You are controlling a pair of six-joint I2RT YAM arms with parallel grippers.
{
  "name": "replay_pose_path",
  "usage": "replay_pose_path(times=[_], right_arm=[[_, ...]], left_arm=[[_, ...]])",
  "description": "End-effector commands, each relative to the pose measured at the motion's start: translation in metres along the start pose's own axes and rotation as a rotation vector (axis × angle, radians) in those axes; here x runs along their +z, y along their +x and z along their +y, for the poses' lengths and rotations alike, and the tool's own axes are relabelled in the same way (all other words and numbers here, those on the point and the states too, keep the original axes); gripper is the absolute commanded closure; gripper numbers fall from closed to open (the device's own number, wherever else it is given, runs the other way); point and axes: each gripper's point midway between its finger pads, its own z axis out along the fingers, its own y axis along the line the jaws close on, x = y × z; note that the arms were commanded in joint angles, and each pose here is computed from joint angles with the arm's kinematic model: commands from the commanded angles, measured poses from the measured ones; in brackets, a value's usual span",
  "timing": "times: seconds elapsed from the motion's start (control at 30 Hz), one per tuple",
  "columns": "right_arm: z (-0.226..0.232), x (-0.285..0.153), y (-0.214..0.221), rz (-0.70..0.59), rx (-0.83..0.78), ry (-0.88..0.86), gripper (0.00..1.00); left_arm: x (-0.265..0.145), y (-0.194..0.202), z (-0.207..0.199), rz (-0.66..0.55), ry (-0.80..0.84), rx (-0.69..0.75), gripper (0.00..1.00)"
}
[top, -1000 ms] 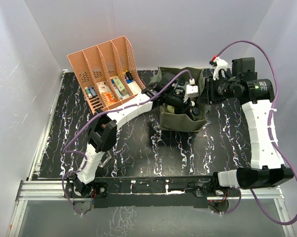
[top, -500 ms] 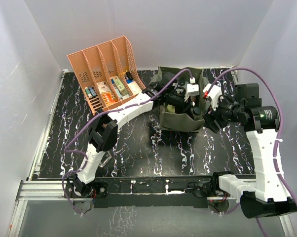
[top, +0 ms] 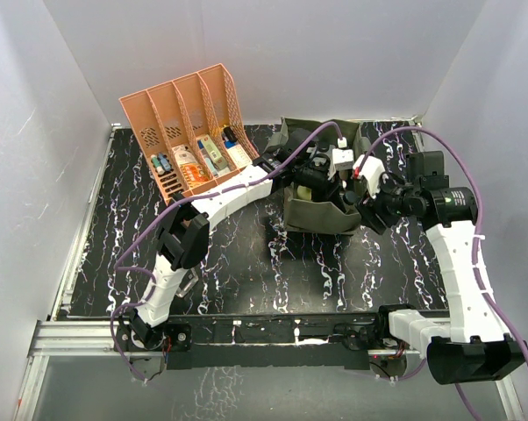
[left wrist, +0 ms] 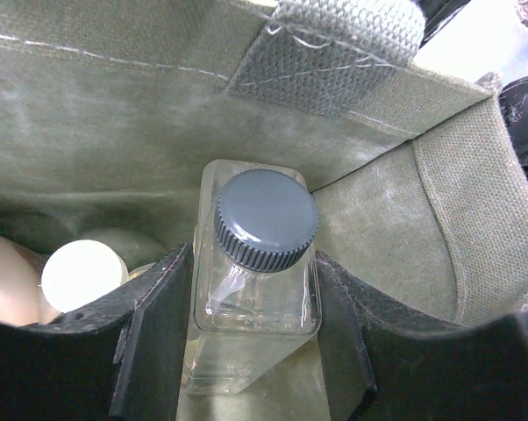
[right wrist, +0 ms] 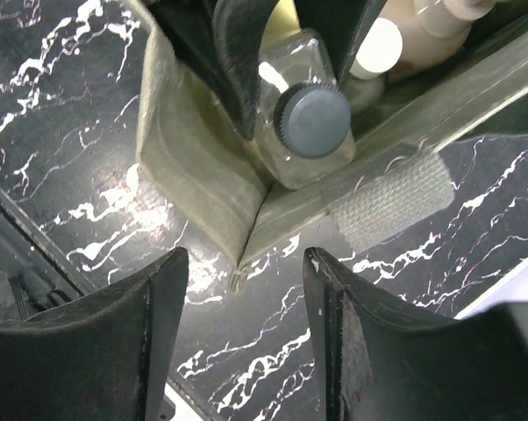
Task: Place the personal care products into the canvas bag
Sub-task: Place the care product in the canvas bag.
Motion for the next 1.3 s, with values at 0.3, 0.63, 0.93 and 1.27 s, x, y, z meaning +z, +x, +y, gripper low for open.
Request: replay_pose_path(times=[0.3,0.63,0.93,1.27], right_arm=[[-0.017,0.016,-0.015,-0.096,0.033,0.065,0.53],[-0.036,-0.005,-0.042,-0.203,0.08,0.197,0.92],[-0.025,-0.03,-0.067,-0.278,0.072,0.166,0.92],[-0.037,-0.031,-0.082,-0.268,0.136,0.151,0.92]], left_arm=[[0.011,-0.02,-0.065,-0.024,0.246,-0.113,1.0],[0.011,-0.009,-0.066,-0.003,0.249,-0.114,1.0],[0.012,-0.001,-0.073,-0.002,0.31,-0.087,1.0],[0.013,0.003,-0.081,-0.013,0.392,-0.082,1.0]])
